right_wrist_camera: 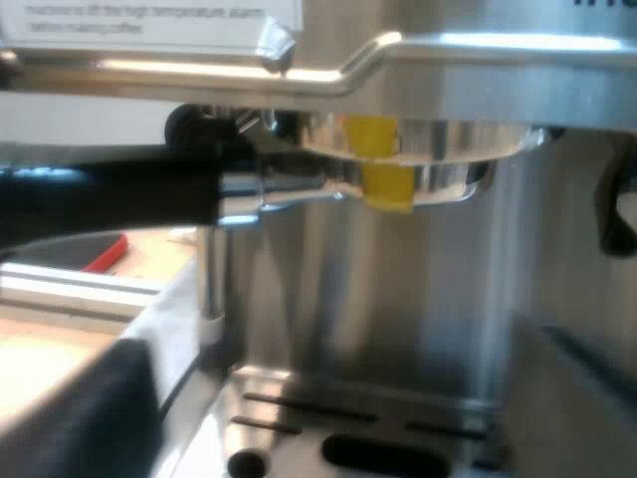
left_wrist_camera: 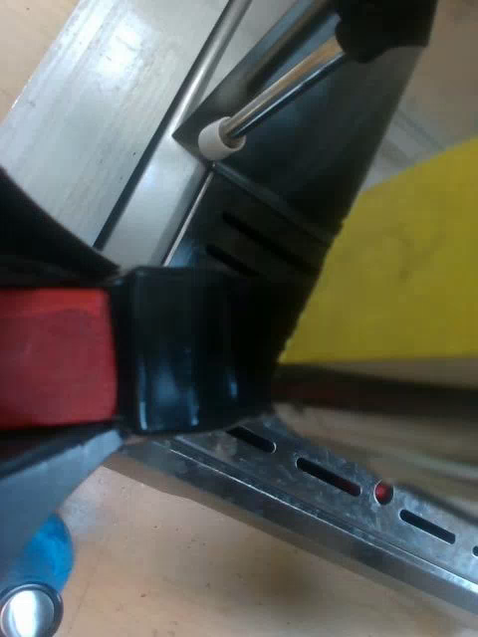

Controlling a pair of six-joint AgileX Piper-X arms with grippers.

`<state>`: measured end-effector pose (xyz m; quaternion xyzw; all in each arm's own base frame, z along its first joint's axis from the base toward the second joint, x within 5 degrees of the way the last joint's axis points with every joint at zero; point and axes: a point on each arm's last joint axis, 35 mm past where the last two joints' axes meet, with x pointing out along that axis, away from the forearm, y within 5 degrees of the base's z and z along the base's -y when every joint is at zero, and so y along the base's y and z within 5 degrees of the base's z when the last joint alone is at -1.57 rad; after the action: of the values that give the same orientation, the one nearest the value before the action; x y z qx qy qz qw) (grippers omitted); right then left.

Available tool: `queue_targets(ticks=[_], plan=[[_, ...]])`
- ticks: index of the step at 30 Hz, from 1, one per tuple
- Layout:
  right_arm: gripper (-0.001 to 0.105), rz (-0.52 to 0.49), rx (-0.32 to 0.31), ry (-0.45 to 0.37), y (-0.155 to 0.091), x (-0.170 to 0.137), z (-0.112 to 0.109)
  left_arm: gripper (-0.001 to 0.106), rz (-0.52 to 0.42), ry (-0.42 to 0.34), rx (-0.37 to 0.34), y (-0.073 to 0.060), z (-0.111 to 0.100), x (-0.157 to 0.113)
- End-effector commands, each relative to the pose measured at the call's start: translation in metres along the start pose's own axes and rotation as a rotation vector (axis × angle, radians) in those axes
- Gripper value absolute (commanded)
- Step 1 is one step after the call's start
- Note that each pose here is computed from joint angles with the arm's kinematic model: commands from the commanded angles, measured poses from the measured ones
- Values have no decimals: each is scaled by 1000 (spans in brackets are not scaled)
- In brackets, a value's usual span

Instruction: Put the handle in the coffee machine

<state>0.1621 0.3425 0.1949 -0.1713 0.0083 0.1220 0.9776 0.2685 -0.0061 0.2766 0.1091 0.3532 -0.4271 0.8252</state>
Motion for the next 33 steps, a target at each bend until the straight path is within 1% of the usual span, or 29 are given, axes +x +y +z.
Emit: queue_targets(ticks=[1,2,3,5,7,8,11,16,19,21,23,27,31,33], plan=[[50,-3,-1,-1,-9,13,-1,0,-51,-119,48,-4,16,-10],[50,22,-5,-3,-11,17,-2,0,-51,-119,48,-4,16,-10],[50,68,-17,-3,-13,22,-5,0,-51,-119,48,-4,16,-10],[50,115,-38,10,-16,28,-9,0,-51,-119,48,-4,16,-10],[50,132,-45,16,-17,31,-11,0,-50,-120,50,-4,16,-10],[50,118,-50,31,-21,39,-17,0,-50,-120,50,-4,16,-10],[50,86,-40,34,-25,50,-28,0,-56,-125,50,-4,16,-10],[50,67,-42,46,-24,58,-44,0,-57,-124,49,-4,16,-10],[50,53,-23,29,-20,63,-49,0,-61,-128,49,-4,16,-10],[50,47,-3,9,-16,68,-48,0,-63,-127,47,-4,16,-10],[50,38,2,6,-11,72,-47,0,-68,-129,45,-5,16,-10],[50,-17,21,2,-4,87,-43,0,-67,-129,46,-5,16,-10],[50,-32,34,-8,-2,94,-39,0,-67,-129,46,-5,16,-10],[49,-69,49,-17,-6,100,-33,0,-67,-129,46,-5,16,-10]])
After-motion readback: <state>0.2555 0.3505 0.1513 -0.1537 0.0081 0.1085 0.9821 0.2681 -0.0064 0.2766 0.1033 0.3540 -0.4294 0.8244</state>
